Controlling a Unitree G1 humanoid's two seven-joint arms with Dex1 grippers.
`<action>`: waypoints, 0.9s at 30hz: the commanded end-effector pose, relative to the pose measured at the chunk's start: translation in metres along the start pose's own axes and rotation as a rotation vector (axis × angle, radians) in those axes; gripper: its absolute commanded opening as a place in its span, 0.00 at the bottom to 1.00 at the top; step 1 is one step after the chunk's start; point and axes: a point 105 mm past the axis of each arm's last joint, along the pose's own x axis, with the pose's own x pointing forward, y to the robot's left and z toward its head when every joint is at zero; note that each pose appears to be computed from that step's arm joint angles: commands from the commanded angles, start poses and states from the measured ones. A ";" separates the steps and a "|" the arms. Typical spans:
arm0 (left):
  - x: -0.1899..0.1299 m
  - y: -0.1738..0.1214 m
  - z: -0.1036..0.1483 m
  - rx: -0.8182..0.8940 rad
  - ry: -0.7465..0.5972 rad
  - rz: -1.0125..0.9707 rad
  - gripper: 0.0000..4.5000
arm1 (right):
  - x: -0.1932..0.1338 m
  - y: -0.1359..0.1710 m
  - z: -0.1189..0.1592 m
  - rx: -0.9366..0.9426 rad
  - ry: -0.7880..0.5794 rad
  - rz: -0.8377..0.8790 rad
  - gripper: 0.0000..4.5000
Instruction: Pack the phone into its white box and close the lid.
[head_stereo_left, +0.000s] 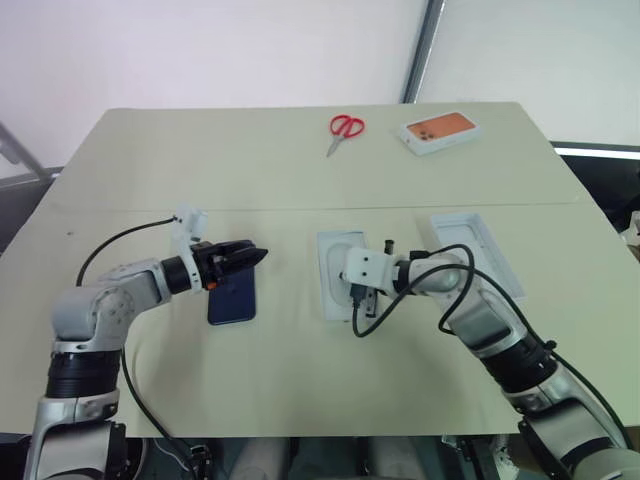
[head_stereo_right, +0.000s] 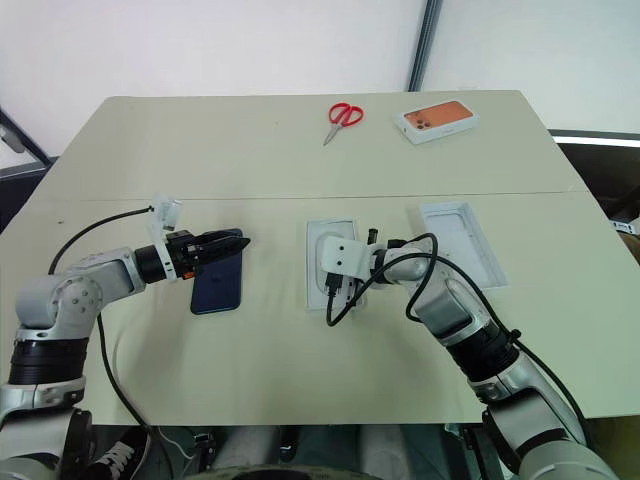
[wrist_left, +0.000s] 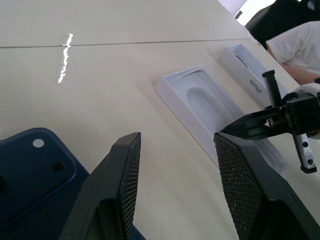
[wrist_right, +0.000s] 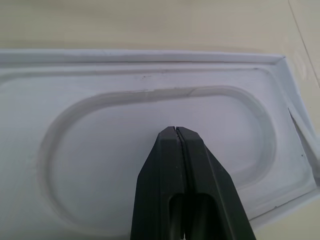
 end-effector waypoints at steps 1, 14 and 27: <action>-0.008 0.001 0.011 0.008 -0.031 0.006 0.55 | 0.002 -0.003 0.000 0.025 -0.012 -0.005 0.01; -0.058 0.036 0.009 -0.359 -0.073 0.099 0.55 | -0.008 -0.046 0.089 0.058 -0.368 -0.109 0.01; -0.068 0.050 -0.049 -0.516 0.105 0.220 0.55 | 0.073 0.003 0.115 -0.057 -0.289 0.065 0.01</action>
